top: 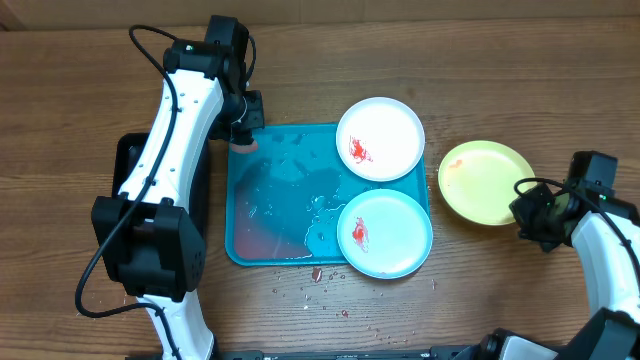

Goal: Clean dirty plates on tray and stack at the side
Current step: 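Set the yellow plate on the table right of the tray, release, then grip the lower white plate's rim with the right gripper, drag it left, then lower the sponge with the left gripper onto the white plate, then scrub the white plate with the sponge while the right gripper holds it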

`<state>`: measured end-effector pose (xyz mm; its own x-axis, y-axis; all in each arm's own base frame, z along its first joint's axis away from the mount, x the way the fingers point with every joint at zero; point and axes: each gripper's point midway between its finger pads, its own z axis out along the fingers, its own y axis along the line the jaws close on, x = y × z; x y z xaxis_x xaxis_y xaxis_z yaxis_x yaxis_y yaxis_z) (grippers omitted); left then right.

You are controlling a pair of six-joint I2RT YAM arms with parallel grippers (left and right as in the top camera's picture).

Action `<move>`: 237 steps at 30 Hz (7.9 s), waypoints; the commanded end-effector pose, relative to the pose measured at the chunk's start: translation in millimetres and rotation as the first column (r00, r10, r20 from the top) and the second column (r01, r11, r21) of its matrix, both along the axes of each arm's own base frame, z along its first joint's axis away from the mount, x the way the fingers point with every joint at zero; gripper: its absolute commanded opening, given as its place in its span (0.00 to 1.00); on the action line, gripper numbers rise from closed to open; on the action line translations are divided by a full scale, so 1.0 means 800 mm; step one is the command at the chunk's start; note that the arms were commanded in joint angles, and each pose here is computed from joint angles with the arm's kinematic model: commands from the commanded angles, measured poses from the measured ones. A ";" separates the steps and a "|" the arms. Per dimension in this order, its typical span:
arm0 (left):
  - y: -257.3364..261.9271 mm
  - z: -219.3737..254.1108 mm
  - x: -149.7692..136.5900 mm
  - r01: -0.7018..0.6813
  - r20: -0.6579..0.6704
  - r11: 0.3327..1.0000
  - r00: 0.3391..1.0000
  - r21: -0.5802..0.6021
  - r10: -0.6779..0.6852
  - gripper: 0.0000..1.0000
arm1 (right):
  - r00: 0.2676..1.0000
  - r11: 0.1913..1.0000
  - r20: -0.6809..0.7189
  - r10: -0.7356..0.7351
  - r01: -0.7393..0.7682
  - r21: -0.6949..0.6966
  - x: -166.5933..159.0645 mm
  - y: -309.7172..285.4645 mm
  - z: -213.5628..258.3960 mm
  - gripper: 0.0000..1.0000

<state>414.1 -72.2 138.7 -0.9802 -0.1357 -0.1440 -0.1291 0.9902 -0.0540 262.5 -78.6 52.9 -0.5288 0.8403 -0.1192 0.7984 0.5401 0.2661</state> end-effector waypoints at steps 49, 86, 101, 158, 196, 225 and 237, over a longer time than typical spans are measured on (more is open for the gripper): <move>0.000 0.000 0.002 0.017 0.007 1.000 1.000 -0.008 -0.017 0.04 | 0.710 0.708 -0.055 0.702 -0.687 0.165 -0.061 0.199 -0.023 0.32; -0.002 0.001 0.010 0.035 0.033 0.999 0.999 -0.009 -0.035 0.04 | 0.723 0.713 -0.028 0.690 -0.673 0.196 -0.066 0.208 -0.035 0.04; 0.000 0.001 0.010 0.046 0.036 0.999 0.998 0.000 -0.046 0.04 | 0.691 0.671 0.122 0.713 -0.722 0.168 -0.021 0.288 0.020 0.04; -0.033 -0.014 -0.043 0.147 -0.020 0.989 0.989 0.020 -0.146 0.04 | 0.665 0.669 0.102 0.740 -0.743 -0.011 0.073 0.419 -0.059 0.04; -0.096 -0.195 -0.123 0.374 -0.005 0.895 0.922 -0.243 -0.387 0.04 | 0.661 0.664 0.102 0.744 -0.748 0.007 0.070 0.422 -0.062 0.04; -0.141 -0.153 -0.175 0.635 -0.003 0.659 0.719 -0.404 -0.695 0.04 | 0.650 0.650 0.109 0.752 -0.759 0.041 0.064 0.428 -0.061 0.04; -0.044 -0.157 -0.025 0.133 0.196 0.976 0.966 0.171 -0.166 0.04 | 0.643 0.638 0.095 0.760 -0.766 0.079 0.054 0.431 -0.062 0.04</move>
